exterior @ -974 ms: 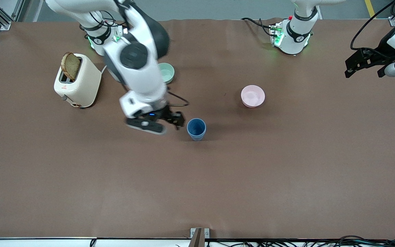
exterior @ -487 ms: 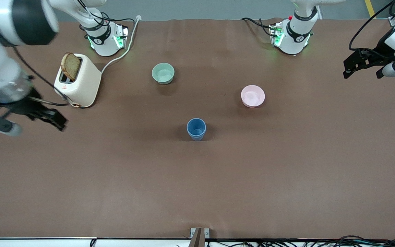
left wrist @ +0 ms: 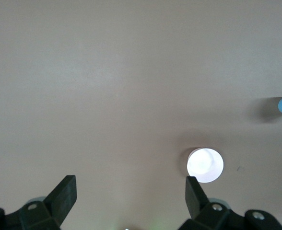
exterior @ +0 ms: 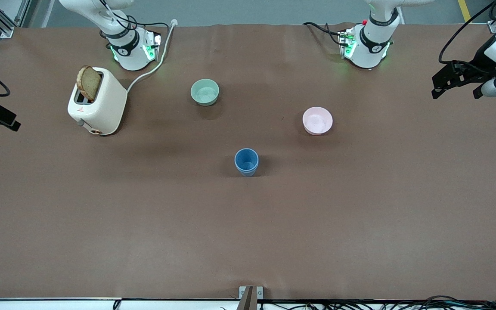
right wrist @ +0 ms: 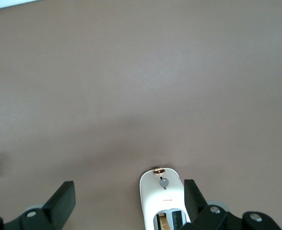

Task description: Stack blue cups with both arms

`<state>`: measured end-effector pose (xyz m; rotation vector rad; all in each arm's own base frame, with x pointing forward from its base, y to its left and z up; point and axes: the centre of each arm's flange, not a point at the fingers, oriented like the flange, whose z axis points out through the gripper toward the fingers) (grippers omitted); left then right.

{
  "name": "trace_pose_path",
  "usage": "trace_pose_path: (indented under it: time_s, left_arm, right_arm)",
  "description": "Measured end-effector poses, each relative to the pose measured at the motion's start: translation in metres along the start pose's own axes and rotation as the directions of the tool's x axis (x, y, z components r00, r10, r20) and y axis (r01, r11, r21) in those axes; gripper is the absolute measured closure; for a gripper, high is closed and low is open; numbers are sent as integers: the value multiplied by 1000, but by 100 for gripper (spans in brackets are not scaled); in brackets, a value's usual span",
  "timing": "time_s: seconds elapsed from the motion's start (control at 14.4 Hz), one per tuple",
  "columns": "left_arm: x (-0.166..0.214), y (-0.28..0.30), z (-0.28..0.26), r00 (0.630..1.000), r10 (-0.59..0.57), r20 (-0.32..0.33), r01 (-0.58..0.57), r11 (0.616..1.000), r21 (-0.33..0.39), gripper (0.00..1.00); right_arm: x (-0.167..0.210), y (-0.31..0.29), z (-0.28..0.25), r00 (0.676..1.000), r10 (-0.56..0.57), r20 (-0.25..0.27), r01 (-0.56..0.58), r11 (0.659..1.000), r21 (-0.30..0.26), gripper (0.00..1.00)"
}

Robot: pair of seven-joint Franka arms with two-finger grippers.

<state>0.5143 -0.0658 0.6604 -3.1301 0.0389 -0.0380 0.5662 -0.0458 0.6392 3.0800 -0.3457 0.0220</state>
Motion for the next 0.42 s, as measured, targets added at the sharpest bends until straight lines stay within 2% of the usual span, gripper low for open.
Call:
trace_pose_path:
  time_s: [0.21, 0.42]
  left_arm:
    - [0, -1, 0, 1000, -1, 0, 1, 1000, 0, 0]
    - [0, -1, 0, 1000, -2, -1, 2, 1000, 0, 0]
  right_arm:
    - [-1, -8, 5, 1000, -14, 7, 14, 1000, 7, 0]
    - [-1, -12, 4, 1000, -14, 8, 13, 998, 54, 0]
